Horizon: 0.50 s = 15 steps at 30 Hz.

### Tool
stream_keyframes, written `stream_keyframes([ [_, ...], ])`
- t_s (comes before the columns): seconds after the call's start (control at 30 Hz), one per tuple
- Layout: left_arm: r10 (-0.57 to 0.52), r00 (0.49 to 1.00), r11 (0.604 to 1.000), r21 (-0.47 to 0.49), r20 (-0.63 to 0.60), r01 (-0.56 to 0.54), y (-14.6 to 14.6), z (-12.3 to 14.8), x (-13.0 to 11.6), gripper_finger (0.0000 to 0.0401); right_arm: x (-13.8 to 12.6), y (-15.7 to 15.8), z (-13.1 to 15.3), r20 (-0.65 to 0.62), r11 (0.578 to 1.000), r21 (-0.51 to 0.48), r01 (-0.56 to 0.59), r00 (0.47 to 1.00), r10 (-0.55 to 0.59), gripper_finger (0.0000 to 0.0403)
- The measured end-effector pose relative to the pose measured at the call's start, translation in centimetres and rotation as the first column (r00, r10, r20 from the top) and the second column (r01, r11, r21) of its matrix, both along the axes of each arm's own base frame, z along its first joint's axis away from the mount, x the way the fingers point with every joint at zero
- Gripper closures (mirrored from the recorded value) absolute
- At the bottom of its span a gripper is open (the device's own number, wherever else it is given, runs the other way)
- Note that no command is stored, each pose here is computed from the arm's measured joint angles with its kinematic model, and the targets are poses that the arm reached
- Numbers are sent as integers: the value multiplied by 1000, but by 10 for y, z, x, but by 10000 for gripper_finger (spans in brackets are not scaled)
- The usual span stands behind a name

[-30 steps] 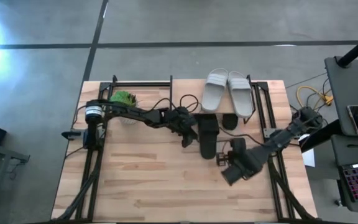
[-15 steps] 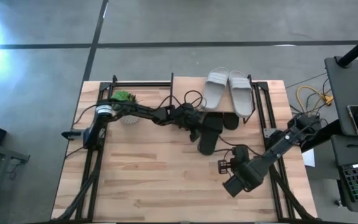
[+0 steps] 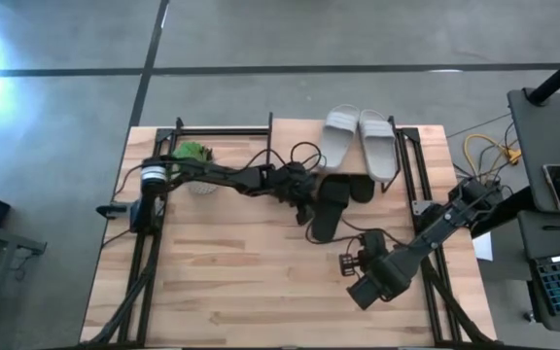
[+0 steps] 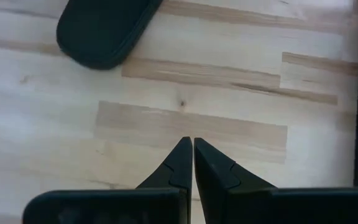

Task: Pick and place slides into the shelf
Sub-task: Put the black slipper under the shelf

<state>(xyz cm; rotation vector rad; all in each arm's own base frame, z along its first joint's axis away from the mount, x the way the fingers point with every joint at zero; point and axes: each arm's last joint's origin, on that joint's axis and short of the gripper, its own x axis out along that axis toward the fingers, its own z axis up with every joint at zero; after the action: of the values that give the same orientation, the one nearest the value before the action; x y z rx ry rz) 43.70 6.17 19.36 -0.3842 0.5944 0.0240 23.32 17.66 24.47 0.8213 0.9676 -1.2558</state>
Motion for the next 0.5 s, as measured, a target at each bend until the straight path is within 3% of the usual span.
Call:
stream_keyframes([
  [0.3,-4,1000,994,110,23,1,-34,60,-45,334,8,6,-16,52,993,58,-104,994,101,394],
  [0.43,26,1000,980,198,1,-26,-48,58,-63,334,7,6,-23,65,995,59,-78,995,74,394],
  [0.5,30,999,981,189,11,-32,-50,55,-64,334,6,5,-23,59,996,53,-72,996,69,394],
])
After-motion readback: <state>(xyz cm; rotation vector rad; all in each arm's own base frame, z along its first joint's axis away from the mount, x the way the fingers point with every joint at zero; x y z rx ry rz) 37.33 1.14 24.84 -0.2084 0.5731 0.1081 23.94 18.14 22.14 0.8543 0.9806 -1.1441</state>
